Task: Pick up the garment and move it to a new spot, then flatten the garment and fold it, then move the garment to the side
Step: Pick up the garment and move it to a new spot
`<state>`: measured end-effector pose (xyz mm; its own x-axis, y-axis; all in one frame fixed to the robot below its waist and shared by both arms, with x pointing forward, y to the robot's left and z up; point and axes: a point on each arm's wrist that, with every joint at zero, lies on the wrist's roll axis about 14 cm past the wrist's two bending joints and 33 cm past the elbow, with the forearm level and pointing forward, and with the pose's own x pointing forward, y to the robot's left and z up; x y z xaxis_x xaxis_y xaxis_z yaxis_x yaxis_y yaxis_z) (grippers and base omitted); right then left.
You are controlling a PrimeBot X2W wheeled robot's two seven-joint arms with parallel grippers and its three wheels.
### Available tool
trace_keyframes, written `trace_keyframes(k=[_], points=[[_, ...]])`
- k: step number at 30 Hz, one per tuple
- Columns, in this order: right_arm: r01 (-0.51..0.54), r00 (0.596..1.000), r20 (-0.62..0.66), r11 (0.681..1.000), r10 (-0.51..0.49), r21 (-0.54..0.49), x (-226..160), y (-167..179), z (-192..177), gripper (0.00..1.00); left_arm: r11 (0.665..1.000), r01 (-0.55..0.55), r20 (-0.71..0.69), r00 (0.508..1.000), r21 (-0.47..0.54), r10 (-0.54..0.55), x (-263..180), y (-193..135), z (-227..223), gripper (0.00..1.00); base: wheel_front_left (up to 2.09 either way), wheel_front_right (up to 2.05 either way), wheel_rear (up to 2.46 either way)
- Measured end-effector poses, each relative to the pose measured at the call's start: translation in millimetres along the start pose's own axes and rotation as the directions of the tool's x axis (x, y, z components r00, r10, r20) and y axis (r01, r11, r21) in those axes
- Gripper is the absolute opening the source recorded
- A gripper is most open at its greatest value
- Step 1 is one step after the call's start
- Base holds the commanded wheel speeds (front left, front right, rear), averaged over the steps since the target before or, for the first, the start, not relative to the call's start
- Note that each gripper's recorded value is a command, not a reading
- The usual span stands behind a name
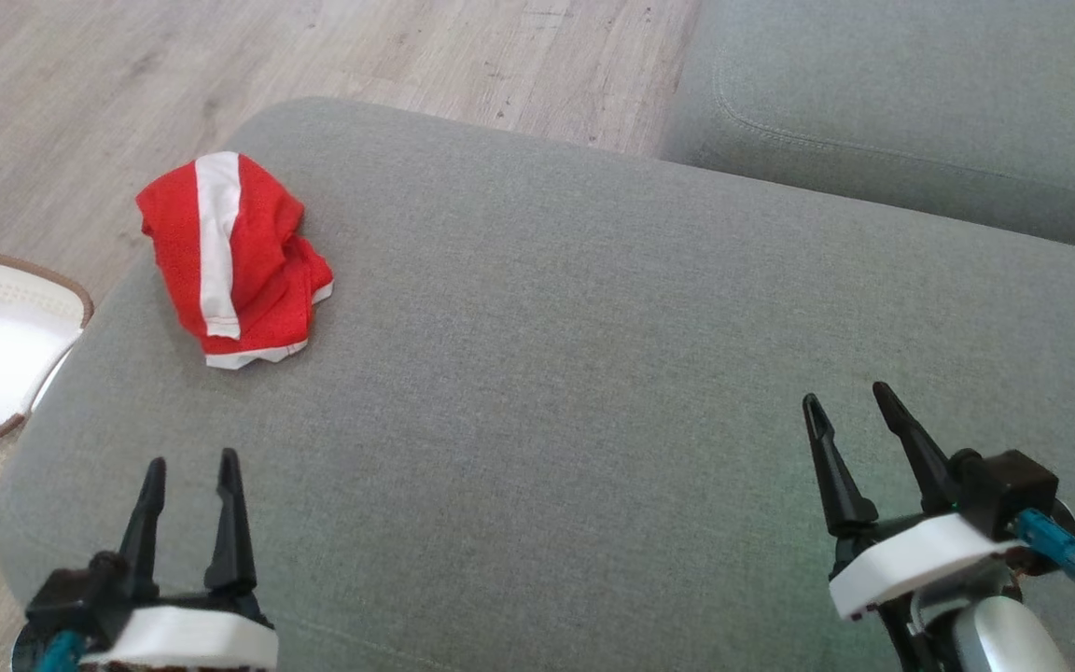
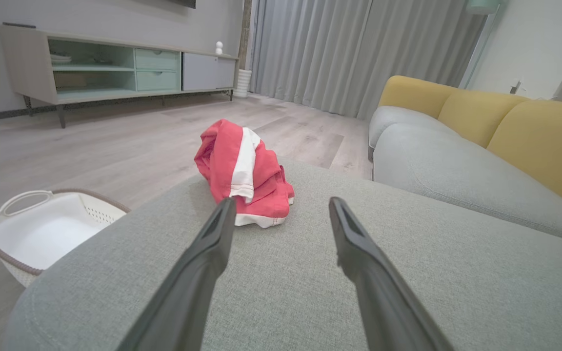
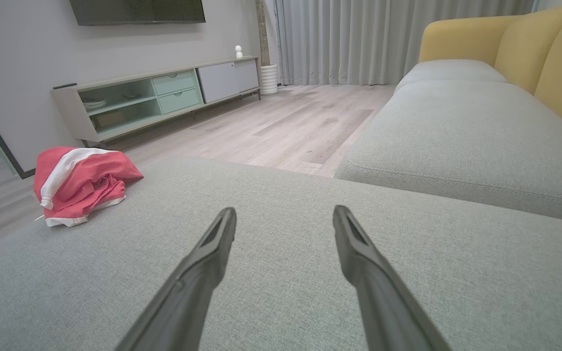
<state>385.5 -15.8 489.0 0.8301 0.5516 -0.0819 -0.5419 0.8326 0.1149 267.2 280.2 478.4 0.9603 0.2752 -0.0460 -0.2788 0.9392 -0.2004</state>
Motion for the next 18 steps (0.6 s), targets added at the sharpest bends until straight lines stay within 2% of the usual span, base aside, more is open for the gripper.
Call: trace_keyframes(k=[4, 9, 13, 18], points=[[0.004, 1.0, -0.003, 1.0, -0.004, 0.005, -0.4, -1.6, -1.8, 1.0, 0.999, -0.022, -0.029, 0.999, -0.034, 0.021, 4.1, 4.3, -1.2, 1.0, 0.0, 0.0, 0.0], [0.004, 1.0, -0.01, 1.0, -0.003, 0.02, 2.5, -3.8, -6.0, 1.0, 1.0, -0.002, -0.057, 0.998, 0.005, 0.002, 39.9, 6.9, 20.5, 1.0, 0.0, 0.0, 0.0], [0.005, 1.0, -0.014, 1.0, -0.005, 0.023, 9.3, -10.3, -6.0, 1.0, 0.999, -0.026, -0.062, 0.998, 0.029, 0.028, 84.8, 27.0, 56.5, 1.0, 0.0, 0.0, 0.0], [0.01, 1.0, 0.002, 1.0, -0.01, 0.011, 23.3, -24.2, 0.6, 1.0, 0.994, -0.102, -0.177, 0.978, 0.036, 0.107, 124.7, 58.8, 58.4, 1.0, 0.0, 0.0, 0.0]])
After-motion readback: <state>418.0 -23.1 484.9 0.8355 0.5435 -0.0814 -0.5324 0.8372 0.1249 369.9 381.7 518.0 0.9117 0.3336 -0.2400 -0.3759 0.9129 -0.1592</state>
